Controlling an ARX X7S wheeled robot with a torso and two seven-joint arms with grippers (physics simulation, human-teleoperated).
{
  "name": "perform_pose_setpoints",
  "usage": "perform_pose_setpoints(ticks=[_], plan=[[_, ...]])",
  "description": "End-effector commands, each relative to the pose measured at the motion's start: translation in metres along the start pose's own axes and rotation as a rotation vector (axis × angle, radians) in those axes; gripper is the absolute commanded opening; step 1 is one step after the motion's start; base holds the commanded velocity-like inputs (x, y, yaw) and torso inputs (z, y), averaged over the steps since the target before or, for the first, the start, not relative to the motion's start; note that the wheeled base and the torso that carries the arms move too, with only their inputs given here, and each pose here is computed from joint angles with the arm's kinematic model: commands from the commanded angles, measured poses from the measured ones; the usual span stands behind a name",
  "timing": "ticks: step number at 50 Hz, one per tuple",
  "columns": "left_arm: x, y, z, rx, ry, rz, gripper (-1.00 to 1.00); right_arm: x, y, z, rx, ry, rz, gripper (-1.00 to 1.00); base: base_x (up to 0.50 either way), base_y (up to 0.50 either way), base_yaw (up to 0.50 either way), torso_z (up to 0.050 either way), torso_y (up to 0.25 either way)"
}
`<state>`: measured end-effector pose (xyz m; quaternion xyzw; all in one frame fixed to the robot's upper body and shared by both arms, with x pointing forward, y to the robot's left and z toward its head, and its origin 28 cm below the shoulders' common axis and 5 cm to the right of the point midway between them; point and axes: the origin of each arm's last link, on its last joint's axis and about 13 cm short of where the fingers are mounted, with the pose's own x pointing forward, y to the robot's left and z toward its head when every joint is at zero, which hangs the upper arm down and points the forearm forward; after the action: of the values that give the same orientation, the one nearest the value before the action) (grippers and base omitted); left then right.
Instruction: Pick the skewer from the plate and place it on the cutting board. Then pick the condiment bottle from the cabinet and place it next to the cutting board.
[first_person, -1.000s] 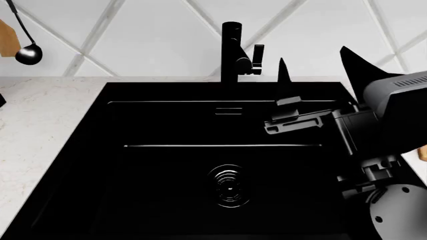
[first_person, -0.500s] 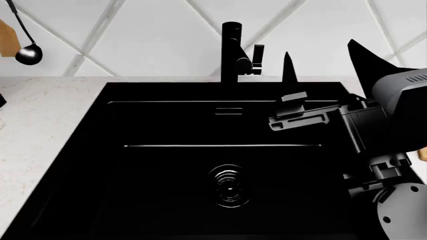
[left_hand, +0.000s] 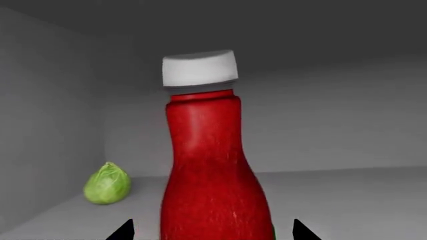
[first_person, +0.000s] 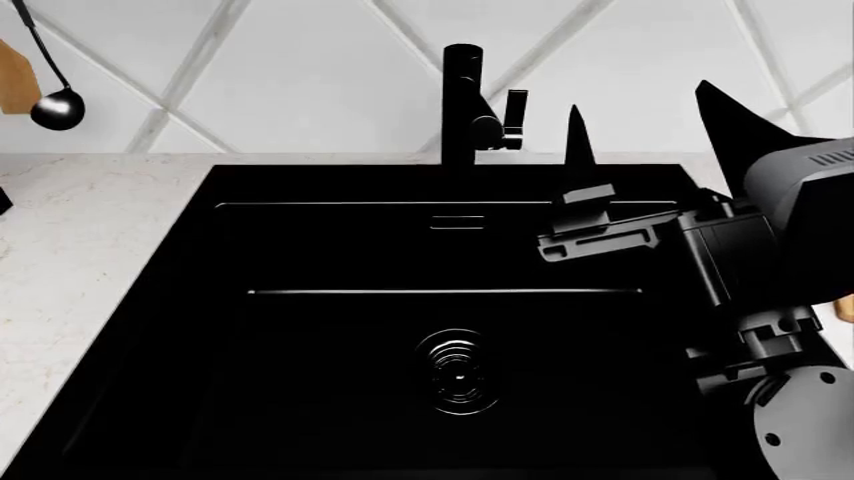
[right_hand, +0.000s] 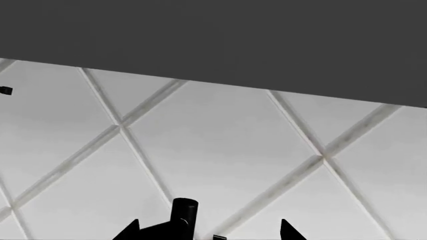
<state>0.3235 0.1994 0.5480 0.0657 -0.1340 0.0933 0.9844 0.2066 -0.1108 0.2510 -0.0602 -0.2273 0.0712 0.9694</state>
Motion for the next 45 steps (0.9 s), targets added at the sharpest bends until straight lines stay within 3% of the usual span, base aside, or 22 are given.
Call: perform_pose_setpoints(ticks=[1,18,45], plan=[[0.0183,0.0047,-0.0512,0.111,0.181,0.076,1.0,-0.0006,-0.0005,-0.0001,-0.002,-0.002,-0.002,1.0,0.0,0.0,0.0,0.0,0.0],[0.0192,0.0045,-0.0509,0.093,0.167,0.04,1.0,-0.0005,-0.0004,-0.0005,-0.003,-0.001,-0.003,1.0,0.0,0.0,0.0,0.0,-0.03],[0.0216,0.0039,-0.0588,0.136,0.184,0.006,1.0,-0.001,-0.0002,-0.0007,-0.004,0.0,-0.002,1.0,0.0,0.0,0.0,0.0,-0.056]])
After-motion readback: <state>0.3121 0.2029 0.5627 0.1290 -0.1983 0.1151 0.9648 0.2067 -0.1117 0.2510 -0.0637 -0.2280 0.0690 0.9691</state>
